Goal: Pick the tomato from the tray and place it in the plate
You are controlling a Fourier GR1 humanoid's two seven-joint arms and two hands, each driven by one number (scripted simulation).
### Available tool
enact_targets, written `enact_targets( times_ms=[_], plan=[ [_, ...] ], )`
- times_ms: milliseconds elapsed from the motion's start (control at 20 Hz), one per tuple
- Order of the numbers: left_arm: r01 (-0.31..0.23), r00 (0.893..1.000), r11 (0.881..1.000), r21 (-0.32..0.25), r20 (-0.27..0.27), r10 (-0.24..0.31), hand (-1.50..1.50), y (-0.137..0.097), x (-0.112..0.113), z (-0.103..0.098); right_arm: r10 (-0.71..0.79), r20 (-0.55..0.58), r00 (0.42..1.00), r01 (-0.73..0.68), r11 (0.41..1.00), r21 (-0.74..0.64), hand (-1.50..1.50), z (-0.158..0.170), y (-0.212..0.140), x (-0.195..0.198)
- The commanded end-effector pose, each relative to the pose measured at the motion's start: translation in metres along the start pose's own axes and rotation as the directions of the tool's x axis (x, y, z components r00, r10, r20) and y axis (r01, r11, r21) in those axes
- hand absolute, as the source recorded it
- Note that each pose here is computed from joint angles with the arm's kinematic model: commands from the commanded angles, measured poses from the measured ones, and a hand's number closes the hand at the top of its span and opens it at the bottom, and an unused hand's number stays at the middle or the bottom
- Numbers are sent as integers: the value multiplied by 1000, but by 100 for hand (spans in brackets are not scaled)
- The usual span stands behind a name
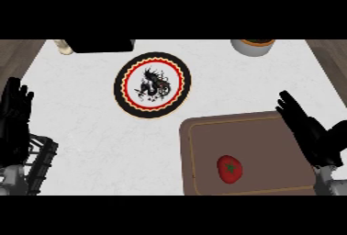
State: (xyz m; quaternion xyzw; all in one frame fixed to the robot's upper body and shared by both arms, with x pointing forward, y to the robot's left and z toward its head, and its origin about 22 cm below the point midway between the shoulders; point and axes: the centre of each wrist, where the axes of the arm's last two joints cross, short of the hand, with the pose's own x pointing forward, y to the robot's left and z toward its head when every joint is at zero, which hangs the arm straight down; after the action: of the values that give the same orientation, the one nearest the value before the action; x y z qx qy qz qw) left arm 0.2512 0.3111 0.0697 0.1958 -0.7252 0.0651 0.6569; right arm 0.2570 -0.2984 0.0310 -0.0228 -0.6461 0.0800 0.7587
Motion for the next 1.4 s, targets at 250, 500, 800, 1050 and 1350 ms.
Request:
enact_targets(
  times_ms=[250, 500, 800, 1050, 1350],
  plan=[
    [66, 982, 938, -341, 187, -2, 0, -37, 43, -13, -174, 437, 883, -195, 711, 676, 150, 6, 170, 80],
    [43, 992, 925, -379, 127, 6, 0, -45, 35, -13, 396, 530, 750, -593, 757, 274, 150, 23, 182, 39],
    [40, 990, 920, -390, 143, 18, 0, -29, 47, -35, 83, 537, 840, -263, 927, 268, -150, 74, 225, -27],
    [23, 994, 920, -392, 108, 22, 0, -37, 31, -46, 133, 632, 763, -292, 944, 155, -150, 60, 198, -7],
    [28, 992, 918, -396, 121, 22, 0, -38, 47, -38, 498, 526, 690, -617, 784, 67, -150, 72, 167, 37]
  ],
)
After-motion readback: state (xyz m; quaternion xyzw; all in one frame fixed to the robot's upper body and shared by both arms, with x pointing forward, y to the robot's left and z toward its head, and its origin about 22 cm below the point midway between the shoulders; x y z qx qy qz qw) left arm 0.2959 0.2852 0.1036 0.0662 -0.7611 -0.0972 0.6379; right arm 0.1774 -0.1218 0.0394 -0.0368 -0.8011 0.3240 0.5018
